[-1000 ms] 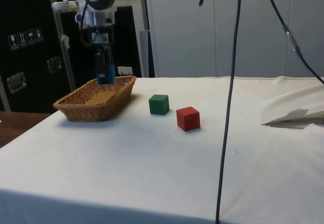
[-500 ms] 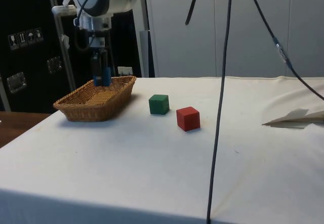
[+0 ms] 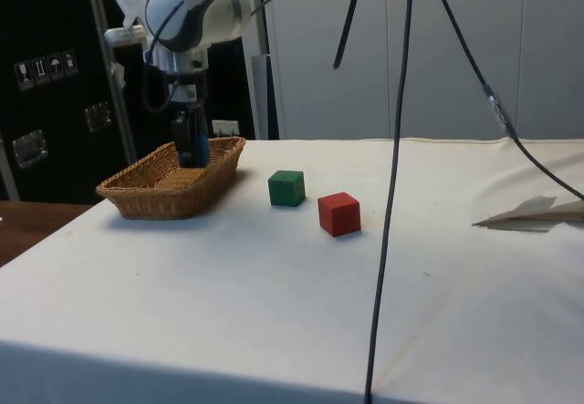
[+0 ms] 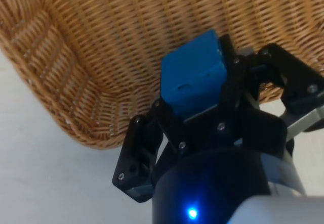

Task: Pick up the blue cube and place it into the basket.

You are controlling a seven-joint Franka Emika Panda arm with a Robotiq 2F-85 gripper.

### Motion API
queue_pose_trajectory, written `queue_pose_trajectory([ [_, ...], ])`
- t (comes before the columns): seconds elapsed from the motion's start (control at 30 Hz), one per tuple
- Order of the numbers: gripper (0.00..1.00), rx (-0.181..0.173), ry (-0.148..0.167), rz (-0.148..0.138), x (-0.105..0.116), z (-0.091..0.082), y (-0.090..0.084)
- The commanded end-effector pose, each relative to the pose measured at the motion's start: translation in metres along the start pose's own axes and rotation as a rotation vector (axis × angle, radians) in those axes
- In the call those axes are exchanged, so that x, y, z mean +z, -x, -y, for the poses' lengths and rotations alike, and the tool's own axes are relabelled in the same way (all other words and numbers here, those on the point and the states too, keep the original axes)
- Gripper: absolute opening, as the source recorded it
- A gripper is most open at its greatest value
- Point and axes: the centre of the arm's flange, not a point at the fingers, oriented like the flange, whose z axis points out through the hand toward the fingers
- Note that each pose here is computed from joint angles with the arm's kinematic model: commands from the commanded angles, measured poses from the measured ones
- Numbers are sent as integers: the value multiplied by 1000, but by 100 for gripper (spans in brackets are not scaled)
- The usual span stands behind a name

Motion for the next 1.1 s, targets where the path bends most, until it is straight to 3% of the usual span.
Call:
queue_pose_trajectory([
  [0.0,1,12,2,-2,4,-2,1],
  [0.43,1,84,30,11,30,-6,5],
  [0.5,1,80,23,7,30,-6,7],
  [0.67,1,101,45,8,30,-9,0],
  [0.73,1,98,40,-5,29,-8,-1],
  [0.77,1,106,49,5,30,-9,-3],
  [1.07,1,119,58,-4,30,-11,-7],
])
